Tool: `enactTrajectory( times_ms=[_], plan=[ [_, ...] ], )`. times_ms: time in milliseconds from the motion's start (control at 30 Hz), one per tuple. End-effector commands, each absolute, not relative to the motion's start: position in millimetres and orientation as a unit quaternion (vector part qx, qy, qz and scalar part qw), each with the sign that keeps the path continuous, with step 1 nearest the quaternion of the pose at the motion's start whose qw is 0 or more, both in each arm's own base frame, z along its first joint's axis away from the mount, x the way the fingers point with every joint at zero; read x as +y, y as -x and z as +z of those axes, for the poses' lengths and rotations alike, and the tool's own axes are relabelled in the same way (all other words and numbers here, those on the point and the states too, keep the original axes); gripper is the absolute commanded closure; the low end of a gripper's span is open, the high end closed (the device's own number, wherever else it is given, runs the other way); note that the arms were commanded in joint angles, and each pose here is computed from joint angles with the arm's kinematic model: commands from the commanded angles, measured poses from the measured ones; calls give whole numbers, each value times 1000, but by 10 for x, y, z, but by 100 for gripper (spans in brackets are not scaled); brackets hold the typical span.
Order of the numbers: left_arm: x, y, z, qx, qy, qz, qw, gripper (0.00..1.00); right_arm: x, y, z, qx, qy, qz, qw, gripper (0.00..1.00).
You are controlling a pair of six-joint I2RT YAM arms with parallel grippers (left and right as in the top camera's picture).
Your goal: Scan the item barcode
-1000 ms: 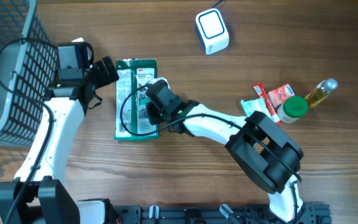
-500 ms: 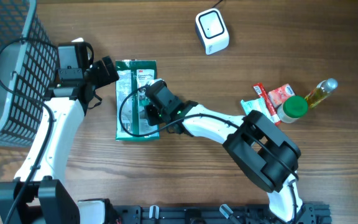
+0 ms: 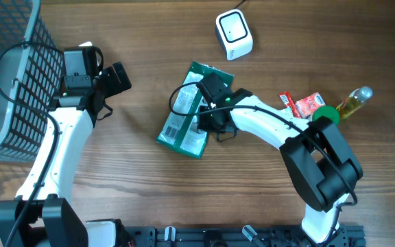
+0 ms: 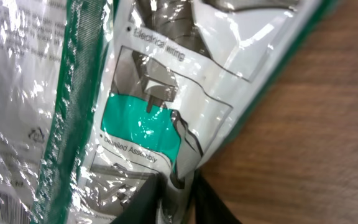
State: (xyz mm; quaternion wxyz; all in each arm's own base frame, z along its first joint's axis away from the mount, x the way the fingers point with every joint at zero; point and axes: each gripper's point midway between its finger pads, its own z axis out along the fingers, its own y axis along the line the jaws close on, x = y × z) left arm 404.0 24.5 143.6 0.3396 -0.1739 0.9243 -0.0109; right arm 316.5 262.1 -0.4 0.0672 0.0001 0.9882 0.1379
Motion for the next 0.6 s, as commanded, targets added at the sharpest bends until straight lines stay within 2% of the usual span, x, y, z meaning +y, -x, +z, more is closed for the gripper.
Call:
enactTrajectory(
  times_ms=[0,167,200,300,333,467,567],
  plan=[
    [275,-4059,1482,922,173,-5,346,0,2635,-3087,2,987,51,140,63,65],
    [275,-4059,1482,922,173,-5,346,0,2440,-3340,8,988,19,114,102,61],
    [275,-4059,1482,922,173,-5,346,0,2437,-3398,23,987,12,120,110,63],
    [275,-4059,1482,922,173,-5,346,0,2505,-3480,62,982,26,134,128,80],
    [275,-4059,1482,922,173,-5,346,0,2527,-3489,70,981,42,135,133,82],
    [275,-4059,1482,922,173,-5,346,0,2576,-3466,76,972,132,131,143,82],
    [275,-4059,1482,922,173,-5,346,0,2603,-3419,73,961,197,133,141,74]
  ],
)
